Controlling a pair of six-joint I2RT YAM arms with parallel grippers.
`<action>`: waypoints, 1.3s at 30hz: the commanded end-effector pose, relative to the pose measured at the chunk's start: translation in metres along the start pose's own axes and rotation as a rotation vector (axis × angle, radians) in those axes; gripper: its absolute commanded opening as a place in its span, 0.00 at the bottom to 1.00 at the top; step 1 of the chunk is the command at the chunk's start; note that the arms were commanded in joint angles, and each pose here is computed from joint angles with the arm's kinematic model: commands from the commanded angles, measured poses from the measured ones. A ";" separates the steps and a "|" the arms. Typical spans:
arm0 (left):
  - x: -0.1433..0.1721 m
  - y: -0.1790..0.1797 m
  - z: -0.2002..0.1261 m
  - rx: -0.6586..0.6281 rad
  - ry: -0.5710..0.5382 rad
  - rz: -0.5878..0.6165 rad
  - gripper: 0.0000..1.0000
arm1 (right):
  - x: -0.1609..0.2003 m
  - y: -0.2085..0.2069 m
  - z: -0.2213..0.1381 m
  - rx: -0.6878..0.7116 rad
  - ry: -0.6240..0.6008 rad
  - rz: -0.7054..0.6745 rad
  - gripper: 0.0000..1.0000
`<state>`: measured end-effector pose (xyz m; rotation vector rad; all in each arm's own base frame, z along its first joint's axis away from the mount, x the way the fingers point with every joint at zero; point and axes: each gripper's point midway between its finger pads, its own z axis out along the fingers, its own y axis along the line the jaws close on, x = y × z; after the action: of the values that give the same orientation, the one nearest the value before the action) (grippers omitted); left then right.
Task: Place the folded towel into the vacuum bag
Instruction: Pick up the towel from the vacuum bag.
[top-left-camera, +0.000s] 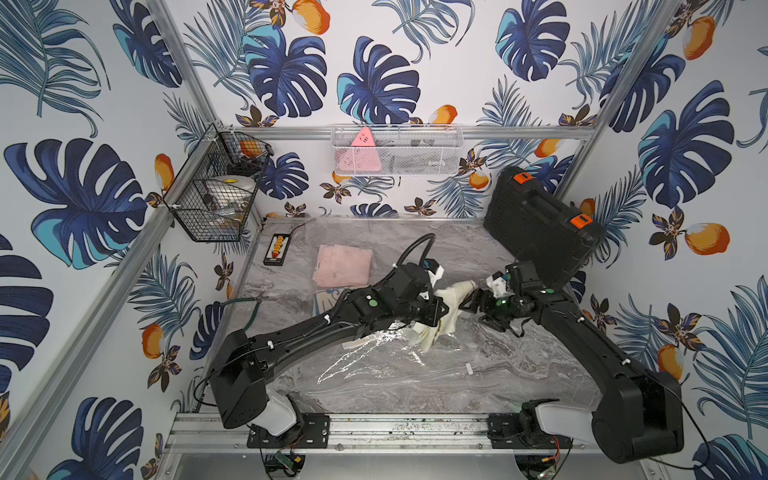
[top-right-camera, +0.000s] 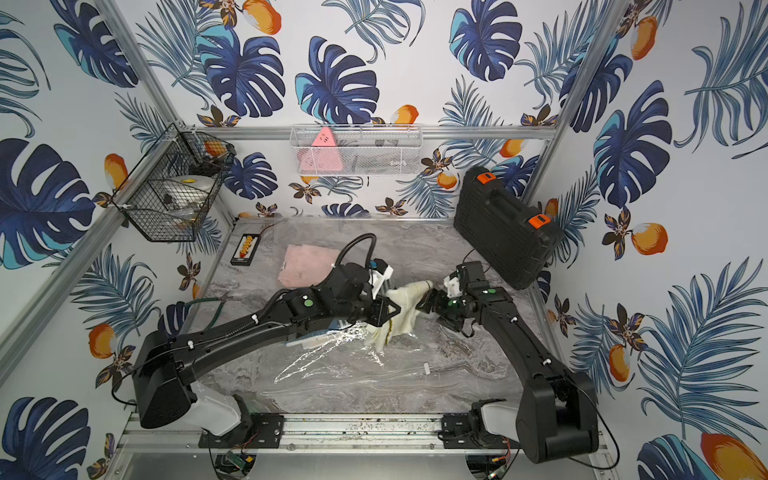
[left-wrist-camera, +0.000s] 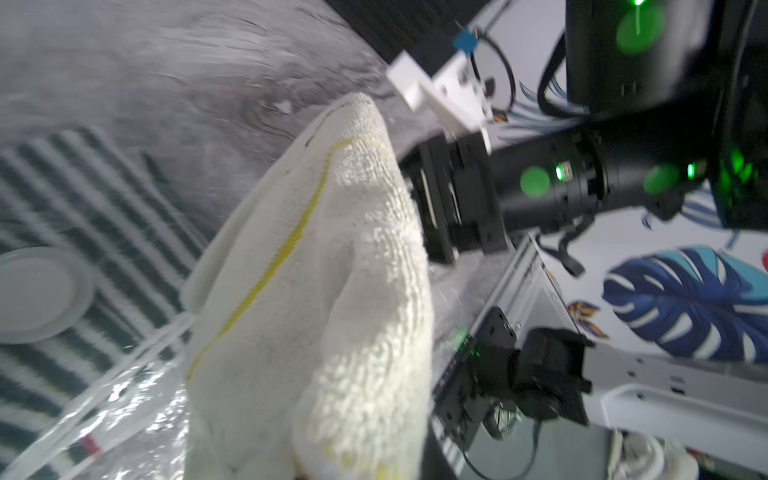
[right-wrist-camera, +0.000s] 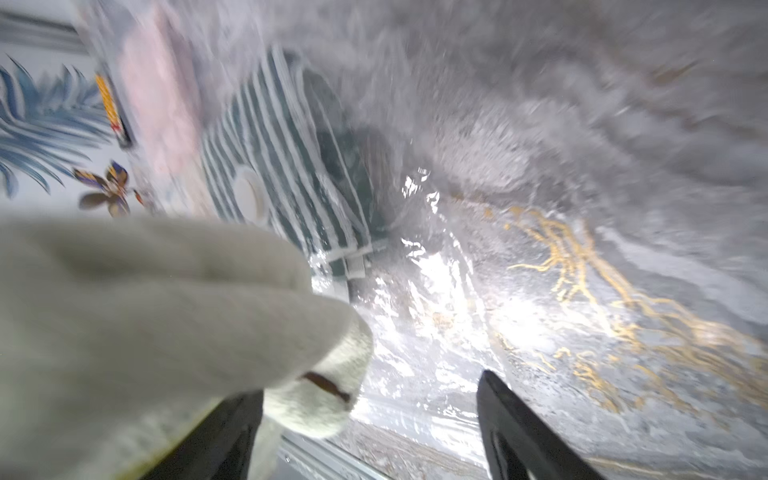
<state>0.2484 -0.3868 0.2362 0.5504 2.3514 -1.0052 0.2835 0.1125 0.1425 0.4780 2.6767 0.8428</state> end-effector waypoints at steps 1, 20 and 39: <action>0.023 -0.026 -0.004 0.048 0.128 0.061 0.00 | -0.025 -0.020 -0.025 0.084 -0.122 0.127 0.83; 0.104 0.242 -0.009 -0.540 0.331 -0.170 0.24 | 0.056 0.011 0.052 0.092 0.165 -0.162 0.75; 0.103 0.169 -0.014 -0.531 0.215 -0.091 0.32 | 0.143 0.024 0.130 -0.058 0.353 -0.122 0.74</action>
<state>0.2501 -0.2525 0.0963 0.4036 2.7233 -0.3500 0.1987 0.2406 0.0311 0.1139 3.0067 1.0045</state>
